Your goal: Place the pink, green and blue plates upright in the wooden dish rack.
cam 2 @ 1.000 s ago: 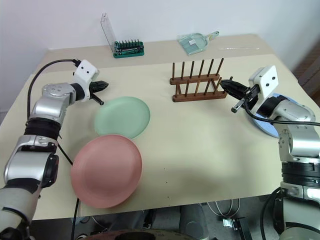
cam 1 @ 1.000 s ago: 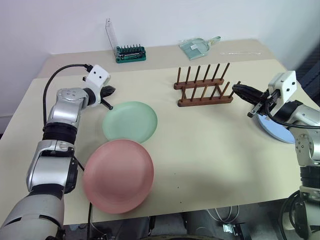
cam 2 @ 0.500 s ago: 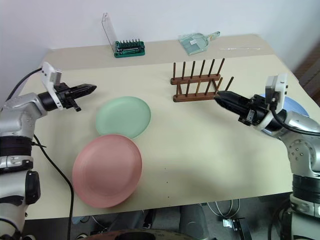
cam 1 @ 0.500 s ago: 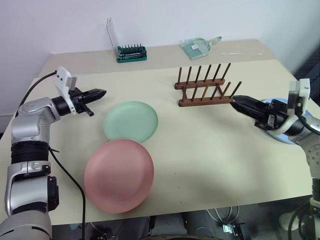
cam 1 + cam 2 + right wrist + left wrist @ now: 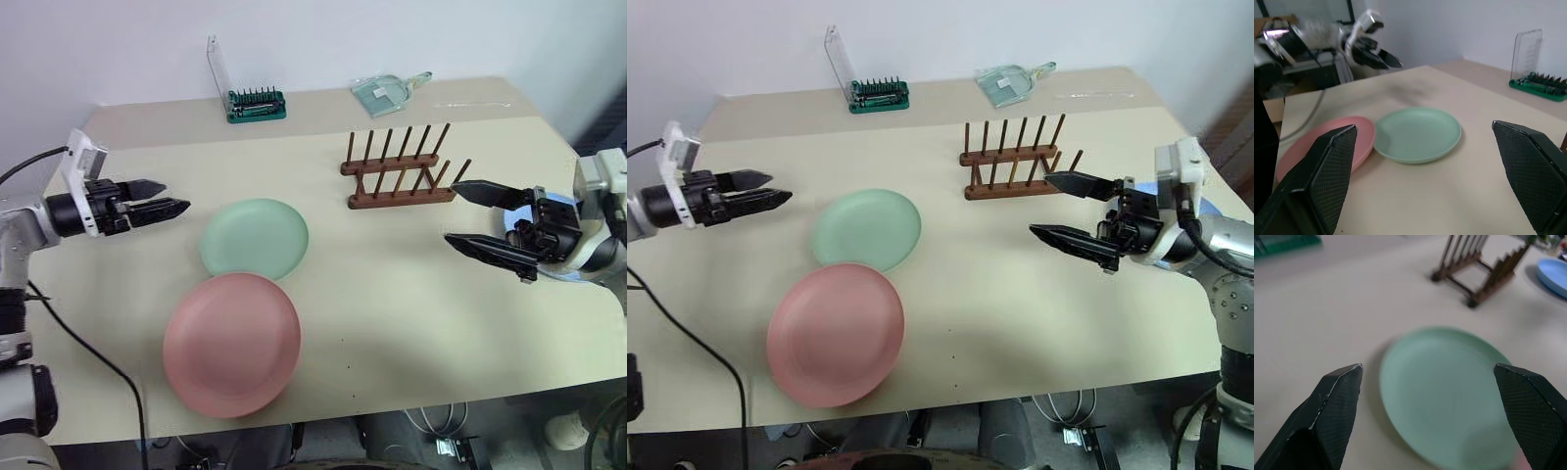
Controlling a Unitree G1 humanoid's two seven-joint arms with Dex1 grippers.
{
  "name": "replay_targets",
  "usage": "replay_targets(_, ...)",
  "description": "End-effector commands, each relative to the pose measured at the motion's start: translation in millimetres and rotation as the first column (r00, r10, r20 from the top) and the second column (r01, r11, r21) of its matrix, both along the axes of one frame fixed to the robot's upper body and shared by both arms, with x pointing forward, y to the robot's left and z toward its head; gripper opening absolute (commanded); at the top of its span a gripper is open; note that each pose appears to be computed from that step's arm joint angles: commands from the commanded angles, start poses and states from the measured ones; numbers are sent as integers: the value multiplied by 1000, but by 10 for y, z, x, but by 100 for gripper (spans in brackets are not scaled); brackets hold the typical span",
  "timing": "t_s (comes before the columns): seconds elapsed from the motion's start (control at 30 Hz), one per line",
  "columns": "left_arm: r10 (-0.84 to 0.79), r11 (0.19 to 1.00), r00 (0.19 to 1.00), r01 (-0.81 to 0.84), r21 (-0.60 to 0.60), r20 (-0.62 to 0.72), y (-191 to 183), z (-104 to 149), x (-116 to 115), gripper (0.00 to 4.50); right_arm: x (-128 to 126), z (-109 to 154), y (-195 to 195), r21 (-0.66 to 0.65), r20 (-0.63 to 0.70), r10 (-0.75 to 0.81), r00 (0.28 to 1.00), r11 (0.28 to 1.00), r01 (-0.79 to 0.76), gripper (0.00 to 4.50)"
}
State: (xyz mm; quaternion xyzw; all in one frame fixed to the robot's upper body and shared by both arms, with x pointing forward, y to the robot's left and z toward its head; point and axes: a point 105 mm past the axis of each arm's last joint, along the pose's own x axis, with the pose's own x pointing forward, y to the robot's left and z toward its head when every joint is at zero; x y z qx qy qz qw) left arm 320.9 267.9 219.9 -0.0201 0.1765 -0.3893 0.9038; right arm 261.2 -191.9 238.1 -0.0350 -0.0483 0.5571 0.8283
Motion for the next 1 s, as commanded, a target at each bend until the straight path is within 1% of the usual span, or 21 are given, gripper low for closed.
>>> replay_targets(0.03,1,998,997,-5,-57,-83,-77,132,-110,446,-7,35,24,-52,52,8,999,999,-5,450)
replay_targets(0.07,22,998,993,-29,-54,-112,-74,115,-122,446,13,24,22,-64,65,-3,998,998,7,450)
replay_targets(0.13,90,996,979,-93,-6,-183,-51,8,-154,446,28,15,30,-56,67,-2,998,998,6,450)
replay_targets(0.2,65,997,959,-52,56,-277,-85,-100,-338,446,22,17,46,-54,82,9,997,999,-4,450)
replay_targets(0.23,79,996,929,-59,66,-361,-82,-161,-432,446,12,23,54,-49,91,18,996,999,-14,450)
replay_targets(0.27,93,995,904,-69,72,-416,-76,-199,-496,446,6,28,60,-45,97,24,995,999,-20,450)
replay_targets(0.37,119,992,859,-81,96,-498,-78,-275,-600,446,6,10,78,-51,123,32,992,998,-26,450)
replay_targets(0.47,155,987,842,-115,110,-517,-49,-306,-605,446,11,-18,104,-46,134,31,990,999,-26,450)
replay_targets(0.53,158,983,856,-87,164,-491,-37,-349,-642,446,3,-35,116,-33,128,30,991,999,-26,450)
replay_targets(0.63,127,988,827,-56,144,-548,-91,-409,-773,446,0,-50,114,-32,136,16,991,999,-12,450)
replay_targets(0.77,152,979,790,-40,199,-594,-86,-612,-949,446,-15,-62,106,-33,140,3,990,999,2,450)
replay_targets(0.87,196,975,769,-85,206,-609,-11,-704,-965,446,-16,-76,114,-36,142,-1,990,999,6,450)
replay_targets(1.0,194,969,773,-56,239,-604,-56,-824,-1012,446,-23,-97,137,-32,147,-5,989,999,9,450)
